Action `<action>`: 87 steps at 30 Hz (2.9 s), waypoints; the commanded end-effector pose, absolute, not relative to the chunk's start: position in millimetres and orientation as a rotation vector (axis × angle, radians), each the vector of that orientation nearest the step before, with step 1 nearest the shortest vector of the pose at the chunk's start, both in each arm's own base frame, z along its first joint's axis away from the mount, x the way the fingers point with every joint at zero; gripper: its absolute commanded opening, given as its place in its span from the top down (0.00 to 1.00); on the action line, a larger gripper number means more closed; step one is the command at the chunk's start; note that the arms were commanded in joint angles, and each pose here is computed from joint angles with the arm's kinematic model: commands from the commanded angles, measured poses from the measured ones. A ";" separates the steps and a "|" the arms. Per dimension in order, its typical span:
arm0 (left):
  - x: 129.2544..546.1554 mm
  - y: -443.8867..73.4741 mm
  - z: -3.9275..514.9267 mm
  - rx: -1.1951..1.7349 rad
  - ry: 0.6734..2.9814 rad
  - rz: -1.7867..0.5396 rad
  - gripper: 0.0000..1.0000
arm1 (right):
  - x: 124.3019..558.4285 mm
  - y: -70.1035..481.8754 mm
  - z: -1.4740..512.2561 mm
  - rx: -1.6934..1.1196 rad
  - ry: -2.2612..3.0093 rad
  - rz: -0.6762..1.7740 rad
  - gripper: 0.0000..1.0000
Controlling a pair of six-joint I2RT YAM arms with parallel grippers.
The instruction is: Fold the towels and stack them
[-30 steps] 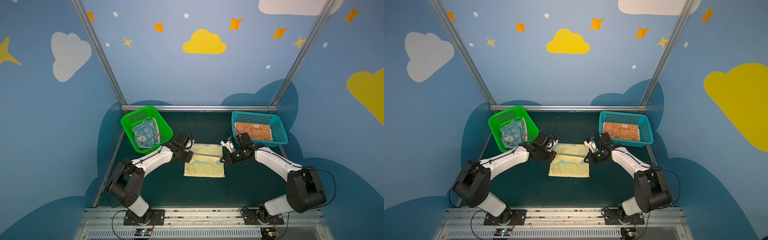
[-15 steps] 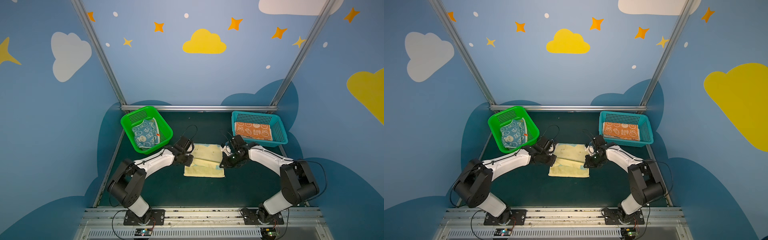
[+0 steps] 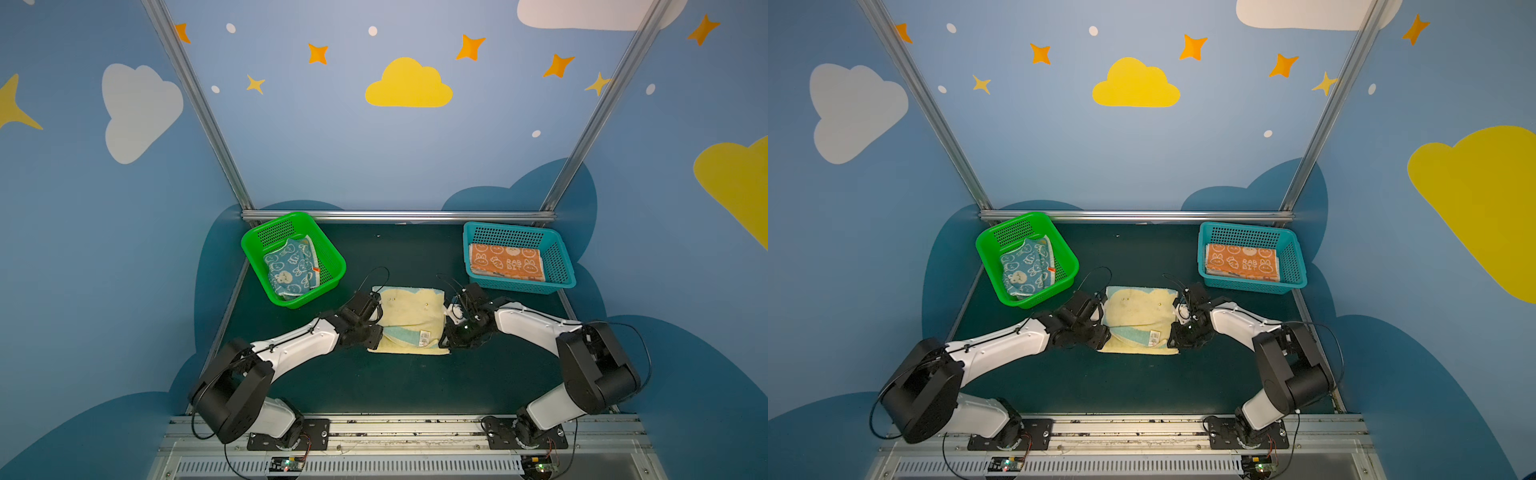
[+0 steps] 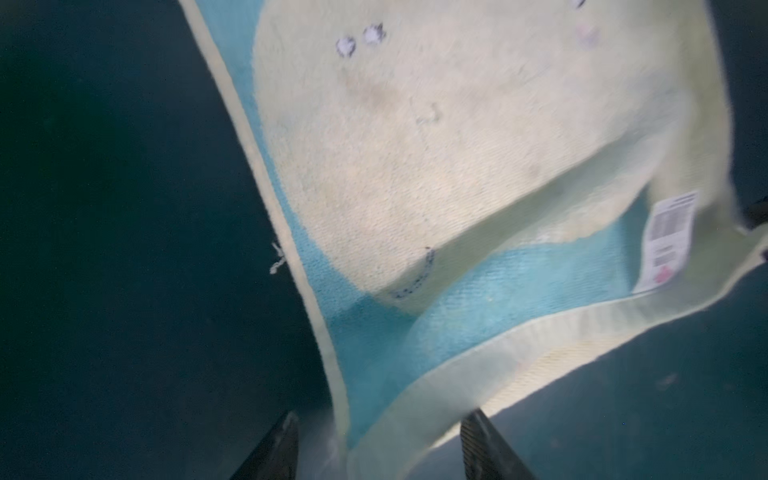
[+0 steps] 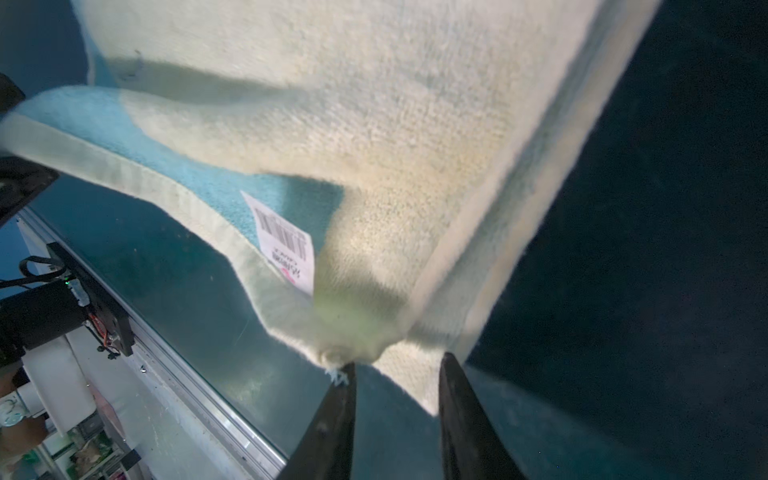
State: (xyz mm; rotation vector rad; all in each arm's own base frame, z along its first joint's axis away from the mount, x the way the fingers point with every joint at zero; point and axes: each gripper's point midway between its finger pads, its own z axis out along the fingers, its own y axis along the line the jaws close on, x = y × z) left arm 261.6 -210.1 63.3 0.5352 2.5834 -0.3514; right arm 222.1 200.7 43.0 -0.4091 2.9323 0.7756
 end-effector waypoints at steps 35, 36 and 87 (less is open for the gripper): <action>303.6 -198.2 98.3 0.356 2.395 -0.200 0.27 | 207.6 224.6 33.2 -0.138 2.992 0.771 0.69; 304.1 -198.4 97.6 0.359 2.396 -0.199 0.27 | 207.4 225.1 31.7 -0.142 2.999 0.767 0.69; 310.3 -198.5 70.5 0.405 2.474 -0.127 0.27 | 202.5 195.1 40.4 -0.212 3.066 0.450 0.67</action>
